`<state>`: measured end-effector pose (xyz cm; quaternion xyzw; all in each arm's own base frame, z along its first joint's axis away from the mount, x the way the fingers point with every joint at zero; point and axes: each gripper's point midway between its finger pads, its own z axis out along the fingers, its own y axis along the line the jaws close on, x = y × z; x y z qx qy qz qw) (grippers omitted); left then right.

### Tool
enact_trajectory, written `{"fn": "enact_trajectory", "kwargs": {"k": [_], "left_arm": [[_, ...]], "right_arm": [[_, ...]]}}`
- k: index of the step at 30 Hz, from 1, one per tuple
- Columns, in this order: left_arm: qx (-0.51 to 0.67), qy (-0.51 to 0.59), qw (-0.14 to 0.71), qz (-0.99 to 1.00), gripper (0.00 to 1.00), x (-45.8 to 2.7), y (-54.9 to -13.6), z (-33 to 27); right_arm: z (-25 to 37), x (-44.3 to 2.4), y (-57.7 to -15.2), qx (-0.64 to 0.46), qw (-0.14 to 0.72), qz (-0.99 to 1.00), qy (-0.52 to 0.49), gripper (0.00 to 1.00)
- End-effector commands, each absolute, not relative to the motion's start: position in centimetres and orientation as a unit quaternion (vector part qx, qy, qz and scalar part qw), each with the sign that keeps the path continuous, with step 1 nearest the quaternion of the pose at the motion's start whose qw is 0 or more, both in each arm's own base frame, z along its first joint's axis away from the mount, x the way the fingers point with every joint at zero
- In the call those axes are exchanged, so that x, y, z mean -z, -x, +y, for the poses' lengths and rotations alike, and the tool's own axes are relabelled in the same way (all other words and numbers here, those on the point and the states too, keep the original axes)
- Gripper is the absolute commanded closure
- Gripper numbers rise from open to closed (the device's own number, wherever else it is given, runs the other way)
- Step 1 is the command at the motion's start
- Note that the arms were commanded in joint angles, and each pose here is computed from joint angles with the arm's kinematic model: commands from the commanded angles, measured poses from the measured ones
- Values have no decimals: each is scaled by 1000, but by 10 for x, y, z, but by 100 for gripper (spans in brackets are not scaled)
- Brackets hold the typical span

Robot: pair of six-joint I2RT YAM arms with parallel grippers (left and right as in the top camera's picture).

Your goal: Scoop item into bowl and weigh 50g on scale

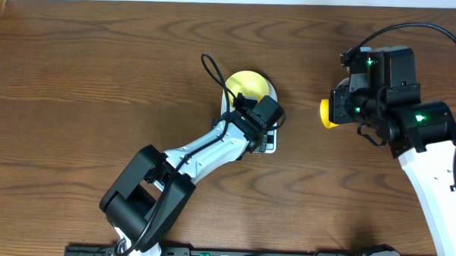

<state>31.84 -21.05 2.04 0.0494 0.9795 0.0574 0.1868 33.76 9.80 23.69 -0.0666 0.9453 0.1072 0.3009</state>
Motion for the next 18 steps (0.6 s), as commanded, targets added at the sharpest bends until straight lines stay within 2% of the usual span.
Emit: {"fn": "enact_trajectory", "kwargs": {"k": [1,18], "left_arm": [[-102,-68,150,981,2,3,-301,-188],[-38,-53,232,971,2,-74,-312,-198]], "right_arm": [[96,-241,-341,-105,306,944,68,99],[95,-241,-342,-101,308,944,67,99]]}}
